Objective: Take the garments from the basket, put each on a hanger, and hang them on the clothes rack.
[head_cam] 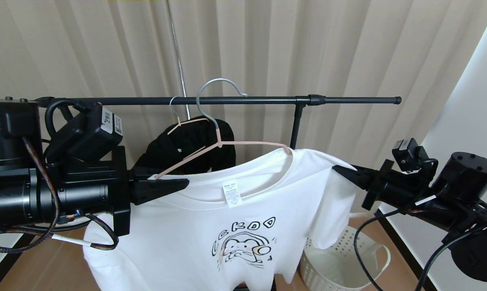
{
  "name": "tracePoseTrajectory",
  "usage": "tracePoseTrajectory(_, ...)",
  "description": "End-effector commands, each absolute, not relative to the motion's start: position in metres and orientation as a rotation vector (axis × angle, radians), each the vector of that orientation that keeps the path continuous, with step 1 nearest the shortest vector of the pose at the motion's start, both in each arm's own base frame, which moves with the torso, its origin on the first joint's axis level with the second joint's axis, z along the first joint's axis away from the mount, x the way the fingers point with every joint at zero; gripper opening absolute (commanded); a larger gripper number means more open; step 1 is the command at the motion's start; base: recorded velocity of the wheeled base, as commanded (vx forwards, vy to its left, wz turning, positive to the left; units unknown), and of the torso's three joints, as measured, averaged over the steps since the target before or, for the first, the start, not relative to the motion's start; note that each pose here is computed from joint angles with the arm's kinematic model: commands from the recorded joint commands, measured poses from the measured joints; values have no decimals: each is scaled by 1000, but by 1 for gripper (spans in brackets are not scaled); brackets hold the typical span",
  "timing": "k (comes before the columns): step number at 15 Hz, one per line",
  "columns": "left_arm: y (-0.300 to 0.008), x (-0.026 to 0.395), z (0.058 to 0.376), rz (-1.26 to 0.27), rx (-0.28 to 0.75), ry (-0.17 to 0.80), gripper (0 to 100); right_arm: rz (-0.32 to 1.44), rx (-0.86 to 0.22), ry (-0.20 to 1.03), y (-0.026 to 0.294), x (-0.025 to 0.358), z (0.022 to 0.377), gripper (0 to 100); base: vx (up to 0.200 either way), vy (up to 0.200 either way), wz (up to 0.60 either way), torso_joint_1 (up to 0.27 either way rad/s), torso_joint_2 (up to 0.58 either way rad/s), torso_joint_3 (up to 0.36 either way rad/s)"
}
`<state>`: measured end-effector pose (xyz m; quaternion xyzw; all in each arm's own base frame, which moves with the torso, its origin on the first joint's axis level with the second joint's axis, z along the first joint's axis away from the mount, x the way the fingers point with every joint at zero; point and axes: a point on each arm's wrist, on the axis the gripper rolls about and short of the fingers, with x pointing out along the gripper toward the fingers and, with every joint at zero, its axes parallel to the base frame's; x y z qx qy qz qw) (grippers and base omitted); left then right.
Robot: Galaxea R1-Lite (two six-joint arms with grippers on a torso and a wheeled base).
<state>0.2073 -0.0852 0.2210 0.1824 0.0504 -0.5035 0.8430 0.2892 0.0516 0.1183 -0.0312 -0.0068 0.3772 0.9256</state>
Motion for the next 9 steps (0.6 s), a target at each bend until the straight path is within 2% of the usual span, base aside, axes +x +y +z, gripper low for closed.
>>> tracePoseTrajectory(1, -85, 208, 220, -1060, 383, 112, 0, 781, -67, -24, 53, 284, 122, 0, 0, 0, 0, 0, 0, 0)
tracePoseTrajectory(4, -85, 210, 220, -1060, 382, 113, 0, 791, -73, 0, 54, 272, 130, 0, 0, 0, 0, 0, 0, 0)
tracePoseTrajectory(5, -85, 210, 221, -1058, 382, 104, 0, 792, -76, -2, 54, 270, 132, 100, 0, 0, 0, 0, 0, 0)
tracePoseTrajectory(9, -85, 213, 222, -1038, 327, 115, 0, 802, -119, -10, 54, 268, 129, 100, 0, 0, 0, 0, 0, 0)
